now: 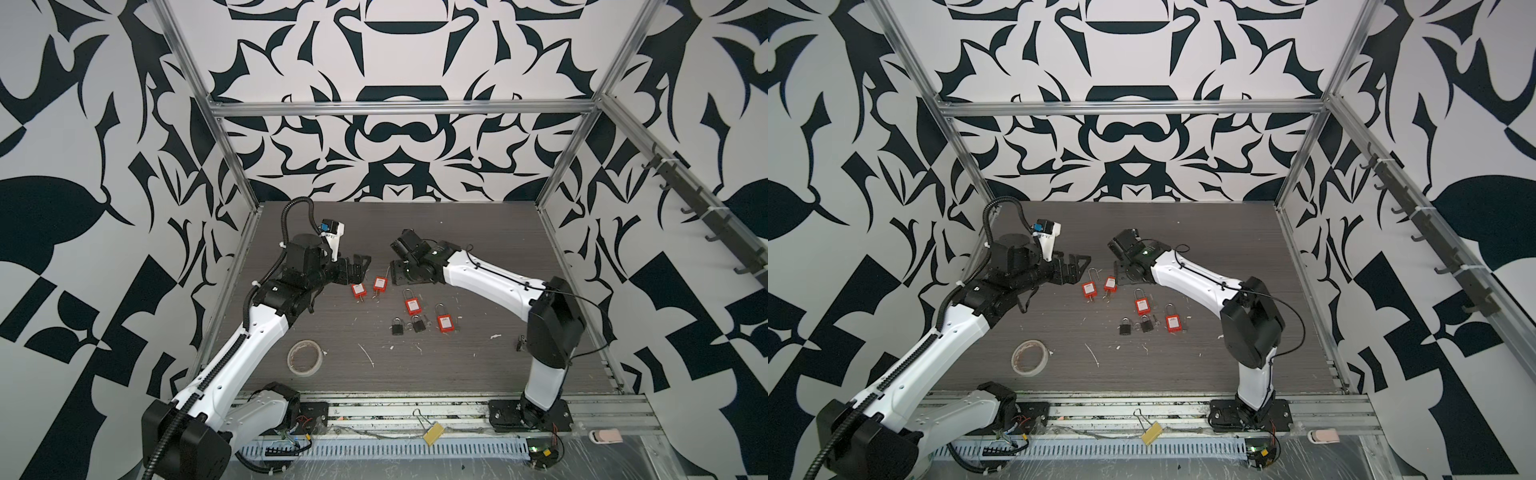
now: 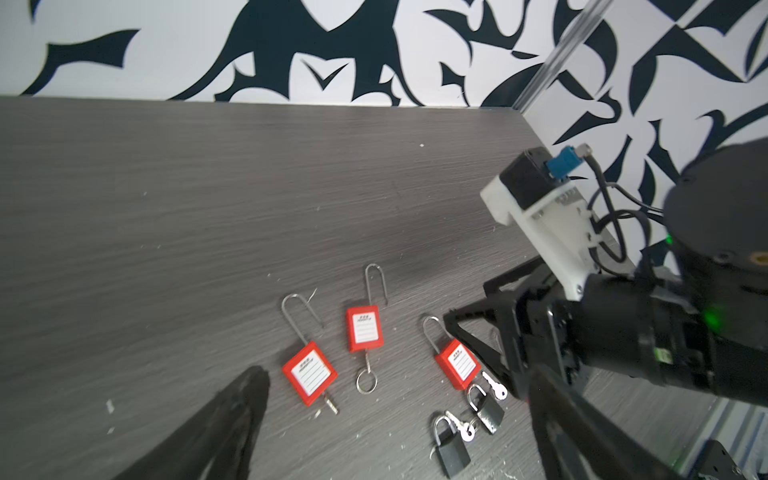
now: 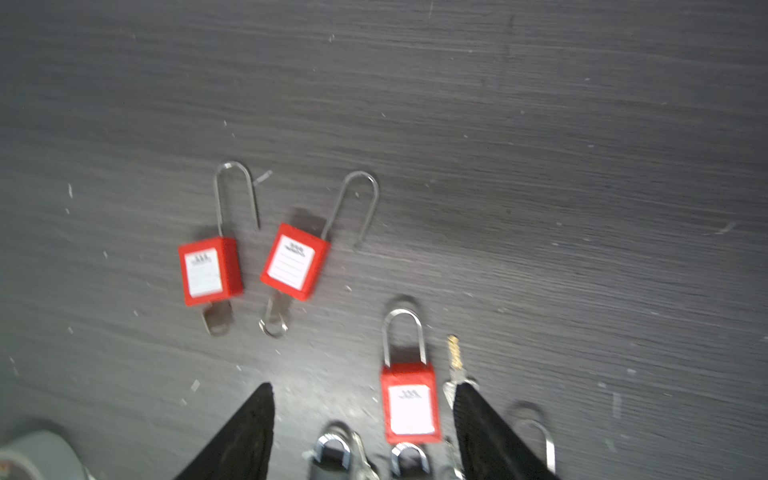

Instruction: Lock with the key

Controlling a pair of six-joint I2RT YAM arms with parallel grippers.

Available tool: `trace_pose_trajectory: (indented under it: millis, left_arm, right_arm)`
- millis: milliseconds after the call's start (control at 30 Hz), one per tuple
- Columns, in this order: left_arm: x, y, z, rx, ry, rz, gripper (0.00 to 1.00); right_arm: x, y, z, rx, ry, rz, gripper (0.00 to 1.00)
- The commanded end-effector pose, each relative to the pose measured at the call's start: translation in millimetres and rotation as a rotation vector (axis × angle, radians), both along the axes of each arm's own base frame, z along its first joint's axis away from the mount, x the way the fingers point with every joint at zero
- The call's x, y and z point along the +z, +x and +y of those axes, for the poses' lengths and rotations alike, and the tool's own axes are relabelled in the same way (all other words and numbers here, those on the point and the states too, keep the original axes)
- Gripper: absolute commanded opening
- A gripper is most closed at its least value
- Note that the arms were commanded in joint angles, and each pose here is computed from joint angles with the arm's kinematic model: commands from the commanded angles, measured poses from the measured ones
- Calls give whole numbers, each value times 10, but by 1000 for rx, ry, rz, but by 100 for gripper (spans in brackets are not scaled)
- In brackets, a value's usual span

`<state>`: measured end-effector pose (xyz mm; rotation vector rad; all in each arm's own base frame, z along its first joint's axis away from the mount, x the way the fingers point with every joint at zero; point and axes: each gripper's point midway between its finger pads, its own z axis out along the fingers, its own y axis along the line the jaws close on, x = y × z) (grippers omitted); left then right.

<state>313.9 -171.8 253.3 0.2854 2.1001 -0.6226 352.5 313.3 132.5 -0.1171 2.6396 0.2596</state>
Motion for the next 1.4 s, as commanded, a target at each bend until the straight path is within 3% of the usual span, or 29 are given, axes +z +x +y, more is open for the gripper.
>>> trace_pose_trajectory:
  millis: [0, 233, 567, 900, 1300, 1367]
  left_arm:
    - [-101, -52, 134, 43, 15, 38, 99]
    - [-228, -133, 151, 19, 34, 61, 99]
    - [-381, -181, 164, 0, 68, 95, 99]
    - [-493, -204, 171, -9, 94, 127, 99]
    - [-556, -185, 111, -34, 88, 161, 99]
    - [-554, -175, 103, -36, 88, 163, 99]
  right_arm:
    - [-47, 71, 73, -99, -13, 31, 73]
    - [-297, 150, 435, -80, -49, 90, 80]
    - [-567, 222, 673, -40, -77, 147, 81]
    - [-657, 328, 572, -52, -197, 133, 81]
    - [-781, 282, 398, 2, -303, 153, 72]
    - [-638, 282, 372, 8, -295, 134, 71]
